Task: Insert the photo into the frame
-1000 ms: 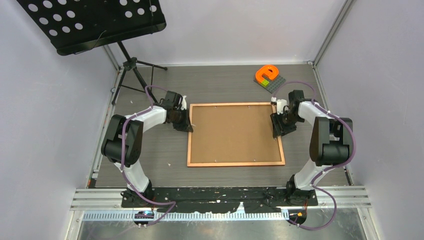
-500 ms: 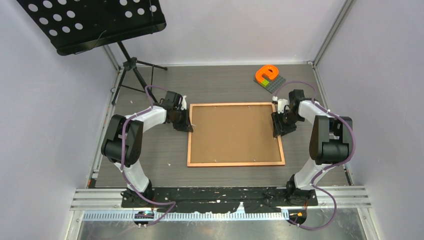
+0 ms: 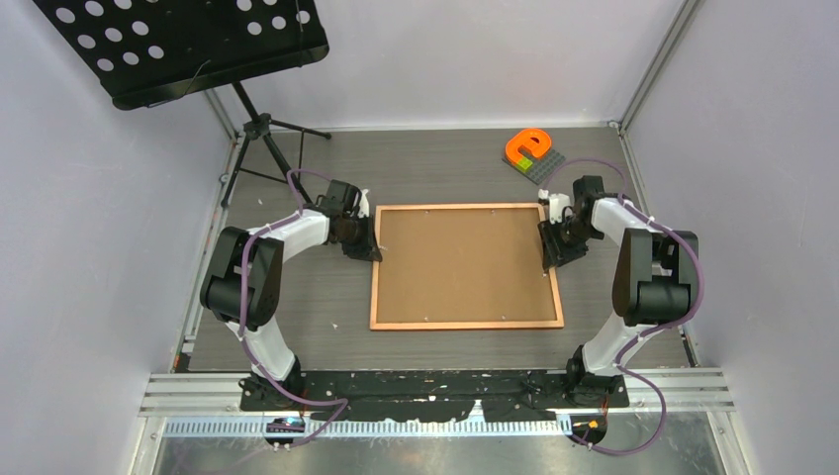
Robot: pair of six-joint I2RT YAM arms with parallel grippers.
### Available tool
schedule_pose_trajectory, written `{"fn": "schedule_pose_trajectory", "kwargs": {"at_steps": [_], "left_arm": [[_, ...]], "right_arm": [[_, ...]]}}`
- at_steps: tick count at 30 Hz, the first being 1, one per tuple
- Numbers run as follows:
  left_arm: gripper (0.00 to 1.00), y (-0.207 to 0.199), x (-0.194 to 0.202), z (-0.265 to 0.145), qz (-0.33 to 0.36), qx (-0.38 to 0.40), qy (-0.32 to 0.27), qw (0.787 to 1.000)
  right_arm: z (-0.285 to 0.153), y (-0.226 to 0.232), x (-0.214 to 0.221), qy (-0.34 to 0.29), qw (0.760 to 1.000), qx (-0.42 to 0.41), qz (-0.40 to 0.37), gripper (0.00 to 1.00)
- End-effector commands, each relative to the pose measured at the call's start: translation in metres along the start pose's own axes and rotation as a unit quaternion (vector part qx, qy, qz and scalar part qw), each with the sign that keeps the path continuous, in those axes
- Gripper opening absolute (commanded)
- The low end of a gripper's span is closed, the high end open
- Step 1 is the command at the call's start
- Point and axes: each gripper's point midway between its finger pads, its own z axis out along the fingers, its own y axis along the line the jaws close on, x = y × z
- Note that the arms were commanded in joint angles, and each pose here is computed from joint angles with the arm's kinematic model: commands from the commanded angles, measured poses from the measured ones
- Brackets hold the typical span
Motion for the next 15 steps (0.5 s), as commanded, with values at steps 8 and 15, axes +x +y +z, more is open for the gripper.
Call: {"fn": "schedule_pose_trajectory", "kwargs": {"at_steps": [8,15], "left_arm": [[0.00,0.0049,0.0154,0.0040,0.014,-0.003,0.029,0.999],[0.00,0.0049,0.0157,0.0044,0.014,-0.003,0.030,0.999]], "right_arm": [[-0.0087,-0.0155,-0.0046,-0.003,0.999,0.019,-0.040,0.43],[-0.0051,-0.0107,-0.0037,-0.007,0.999,0.006,-0.033,0.46]]}}
